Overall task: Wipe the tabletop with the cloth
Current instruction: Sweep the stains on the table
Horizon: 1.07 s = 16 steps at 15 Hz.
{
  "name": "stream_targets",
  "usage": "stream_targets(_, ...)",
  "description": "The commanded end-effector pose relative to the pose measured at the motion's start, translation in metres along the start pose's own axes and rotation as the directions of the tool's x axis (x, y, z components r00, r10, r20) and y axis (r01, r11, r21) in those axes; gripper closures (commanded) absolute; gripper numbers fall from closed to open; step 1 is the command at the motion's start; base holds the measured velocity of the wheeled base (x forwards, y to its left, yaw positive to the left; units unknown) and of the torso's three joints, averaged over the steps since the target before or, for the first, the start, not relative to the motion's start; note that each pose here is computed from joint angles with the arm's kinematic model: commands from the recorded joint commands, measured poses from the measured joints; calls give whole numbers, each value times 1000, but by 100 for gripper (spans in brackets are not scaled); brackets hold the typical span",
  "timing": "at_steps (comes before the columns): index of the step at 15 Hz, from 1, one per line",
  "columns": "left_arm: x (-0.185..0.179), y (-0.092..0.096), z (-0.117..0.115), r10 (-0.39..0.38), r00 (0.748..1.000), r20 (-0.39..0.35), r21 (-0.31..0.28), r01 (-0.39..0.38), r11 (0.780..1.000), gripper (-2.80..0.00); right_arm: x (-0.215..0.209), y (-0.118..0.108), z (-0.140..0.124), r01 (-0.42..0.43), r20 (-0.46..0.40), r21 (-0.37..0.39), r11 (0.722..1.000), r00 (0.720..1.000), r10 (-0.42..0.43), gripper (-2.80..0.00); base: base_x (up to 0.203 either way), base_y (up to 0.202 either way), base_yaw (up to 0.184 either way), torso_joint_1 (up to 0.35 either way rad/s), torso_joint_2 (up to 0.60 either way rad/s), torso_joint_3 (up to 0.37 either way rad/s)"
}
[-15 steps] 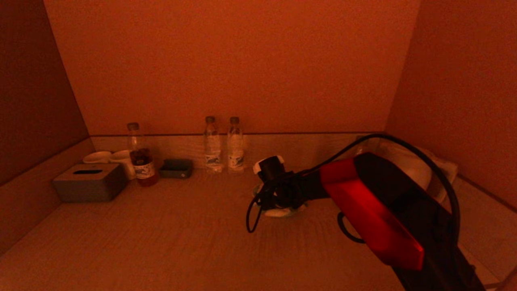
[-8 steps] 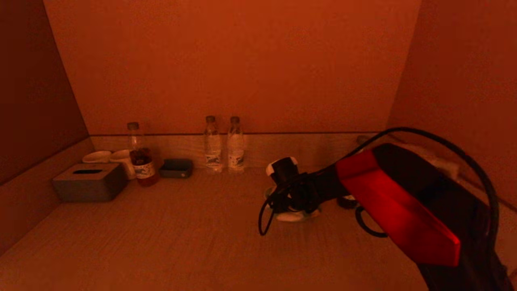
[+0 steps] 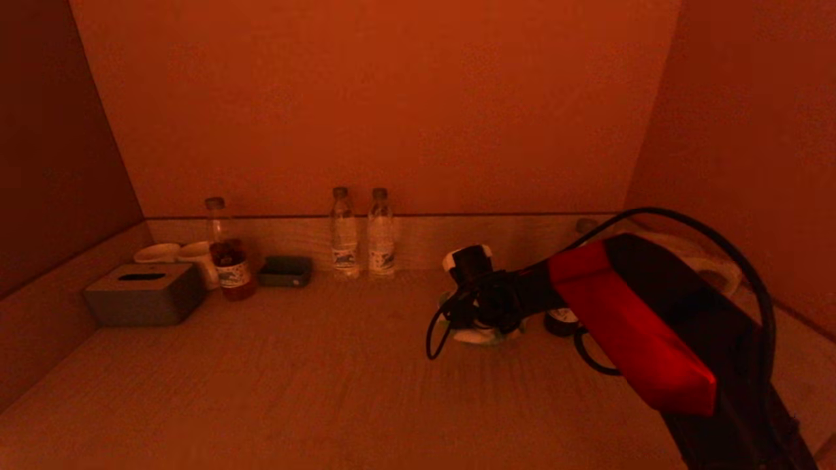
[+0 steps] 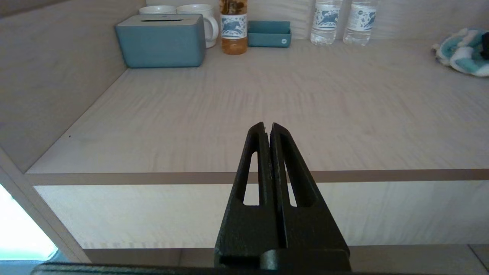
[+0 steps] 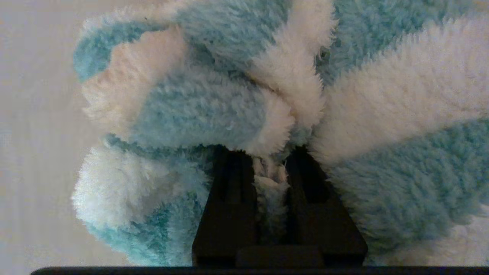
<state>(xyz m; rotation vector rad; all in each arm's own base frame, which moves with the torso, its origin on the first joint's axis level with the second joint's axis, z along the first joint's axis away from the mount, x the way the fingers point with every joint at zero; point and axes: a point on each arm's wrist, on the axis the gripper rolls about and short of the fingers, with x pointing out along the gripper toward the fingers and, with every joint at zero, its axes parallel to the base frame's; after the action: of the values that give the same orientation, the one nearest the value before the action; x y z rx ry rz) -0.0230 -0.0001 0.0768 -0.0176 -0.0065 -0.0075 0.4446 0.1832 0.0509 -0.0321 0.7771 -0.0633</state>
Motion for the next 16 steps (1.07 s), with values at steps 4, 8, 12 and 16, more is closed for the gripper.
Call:
stream_targets(4,0,0,0,1,1000,1,-1,-1,1000,0,15,5,7,-6,33,10,1000,999,5,0,0,0,0,0,0,0)
stream_targets(8,0,0,0,1,1000,1,-1,-1,1000,0,14,13,12,-19,47,3,1000,999,19,0,0,0,0,0,0,0)
stream_targets(12,0,0,0,1,1000,1,-1,-1,1000,0,7,40,9,-58,58,-46,997,996,61,0,0,0,0,0,0,0)
stream_targets(16,0,0,0,1,1000,1,-1,-1,1000,0,-9,73,-4,-107,60,-141,984,991,117,0,0,0,0,0,0,0)
